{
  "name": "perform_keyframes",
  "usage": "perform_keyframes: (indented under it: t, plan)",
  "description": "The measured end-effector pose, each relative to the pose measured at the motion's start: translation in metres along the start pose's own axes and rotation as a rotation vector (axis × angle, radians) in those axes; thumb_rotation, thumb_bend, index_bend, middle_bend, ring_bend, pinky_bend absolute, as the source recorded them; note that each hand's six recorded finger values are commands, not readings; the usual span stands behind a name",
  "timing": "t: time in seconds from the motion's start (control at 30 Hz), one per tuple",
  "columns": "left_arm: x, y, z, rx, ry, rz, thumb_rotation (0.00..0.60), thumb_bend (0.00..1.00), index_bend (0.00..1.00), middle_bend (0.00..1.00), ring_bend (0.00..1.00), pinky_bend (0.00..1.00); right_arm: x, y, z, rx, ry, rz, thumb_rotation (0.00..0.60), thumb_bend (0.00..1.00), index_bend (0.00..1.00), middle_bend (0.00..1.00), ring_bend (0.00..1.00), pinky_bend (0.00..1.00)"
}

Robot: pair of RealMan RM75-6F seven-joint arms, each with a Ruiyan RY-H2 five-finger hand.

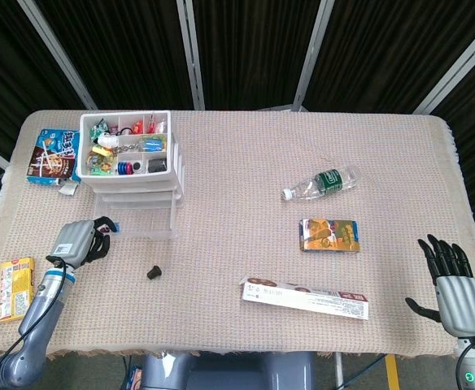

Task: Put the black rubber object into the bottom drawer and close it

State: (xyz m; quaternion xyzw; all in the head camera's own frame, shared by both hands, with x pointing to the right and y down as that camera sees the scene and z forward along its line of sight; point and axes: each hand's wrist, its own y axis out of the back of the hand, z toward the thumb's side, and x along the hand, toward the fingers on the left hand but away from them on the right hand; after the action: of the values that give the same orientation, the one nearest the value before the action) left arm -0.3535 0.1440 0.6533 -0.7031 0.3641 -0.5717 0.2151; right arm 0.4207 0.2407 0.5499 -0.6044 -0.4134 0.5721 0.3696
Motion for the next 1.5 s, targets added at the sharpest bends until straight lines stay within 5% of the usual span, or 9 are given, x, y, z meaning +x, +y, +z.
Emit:
perform_keyframes:
  t: [0.17, 0.57, 0.73, 0.9, 1.5]
  plan:
    - [-0.004, 0.004, -0.005, 0.052, -0.007, 0.026, 0.600, 0.21, 0.18, 0.75, 0.69, 0.66, 0.000, 0.000, 0.000, 0.001, 0.000, 0.001, 0.600, 0.02, 0.05, 0.00, 0.00, 0.00]
    - [-0.022, 0.021, 0.007, 0.132, -0.077, 0.078, 0.600, 0.21, 0.22, 0.68, 0.63, 0.62, 0.000, 0.000, 0.000, 0.002, -0.002, 0.000, 0.600, 0.02, 0.05, 0.00, 0.00, 0.00]
    - [-0.037, 0.023, 0.022, 0.195, -0.156, 0.095, 0.600, 0.21, 0.24, 0.82, 0.74, 0.68, 0.000, 0.000, 0.000, 0.001, -0.001, -0.001, 0.600, 0.02, 0.05, 0.00, 0.00, 0.00]
    - [-0.053, 0.015, 0.040, 0.272, -0.254, 0.077, 0.600, 0.21, 0.31, 0.99, 0.88, 0.79, 0.000, 0.001, -0.001, 0.002, -0.003, -0.003, 0.600, 0.02, 0.05, 0.00, 0.00, 0.00]
    - [-0.030, -0.052, 0.070, 0.581, -0.429, -0.083, 0.600, 0.10, 0.31, 1.00, 0.92, 0.81, -0.001, 0.001, -0.002, -0.002, -0.005, -0.004, 0.600, 0.02, 0.05, 0.00, 0.00, 0.00]
